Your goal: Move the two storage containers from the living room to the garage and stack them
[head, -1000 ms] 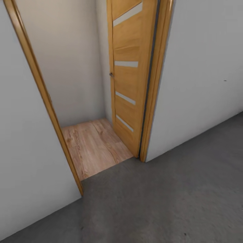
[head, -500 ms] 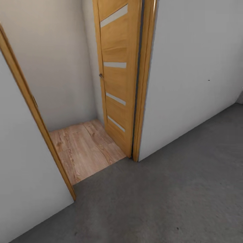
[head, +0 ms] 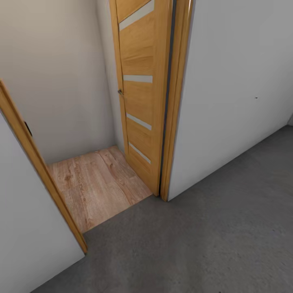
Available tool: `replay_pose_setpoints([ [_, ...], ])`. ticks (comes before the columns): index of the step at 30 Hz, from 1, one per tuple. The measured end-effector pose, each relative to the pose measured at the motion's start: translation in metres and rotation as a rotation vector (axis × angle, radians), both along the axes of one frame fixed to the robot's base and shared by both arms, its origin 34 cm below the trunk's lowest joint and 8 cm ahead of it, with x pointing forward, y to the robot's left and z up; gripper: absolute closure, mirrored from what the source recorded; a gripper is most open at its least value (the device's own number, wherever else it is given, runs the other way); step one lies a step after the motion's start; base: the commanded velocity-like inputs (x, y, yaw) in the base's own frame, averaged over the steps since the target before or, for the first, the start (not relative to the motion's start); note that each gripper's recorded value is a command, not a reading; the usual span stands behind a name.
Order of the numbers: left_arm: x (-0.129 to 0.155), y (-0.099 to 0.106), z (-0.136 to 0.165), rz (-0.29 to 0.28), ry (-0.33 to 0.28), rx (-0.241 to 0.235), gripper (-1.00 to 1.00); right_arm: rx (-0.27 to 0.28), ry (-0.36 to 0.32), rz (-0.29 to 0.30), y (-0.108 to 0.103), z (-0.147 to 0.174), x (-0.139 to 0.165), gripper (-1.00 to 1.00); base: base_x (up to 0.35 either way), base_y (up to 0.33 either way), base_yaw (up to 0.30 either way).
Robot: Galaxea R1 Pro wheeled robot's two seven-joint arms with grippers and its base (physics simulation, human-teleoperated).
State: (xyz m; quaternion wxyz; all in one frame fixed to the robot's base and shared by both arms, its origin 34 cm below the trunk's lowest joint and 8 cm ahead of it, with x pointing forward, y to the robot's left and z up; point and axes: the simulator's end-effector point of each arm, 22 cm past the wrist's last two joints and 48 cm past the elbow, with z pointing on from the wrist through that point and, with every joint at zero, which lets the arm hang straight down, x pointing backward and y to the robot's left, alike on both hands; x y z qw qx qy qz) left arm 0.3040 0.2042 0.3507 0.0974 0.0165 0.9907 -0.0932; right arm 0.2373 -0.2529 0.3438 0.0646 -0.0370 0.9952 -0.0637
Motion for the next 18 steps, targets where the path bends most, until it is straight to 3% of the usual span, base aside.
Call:
replay_pose_setpoints([
  [18, -0.0007, 0.0014, -0.0002, 0.000, 0.003, 0.002, -1.00, 0.000, -0.002, 0.000, -0.0003, 0.0001, 0.0004, -1.00, 0.316, 0.000, 0.000],
])
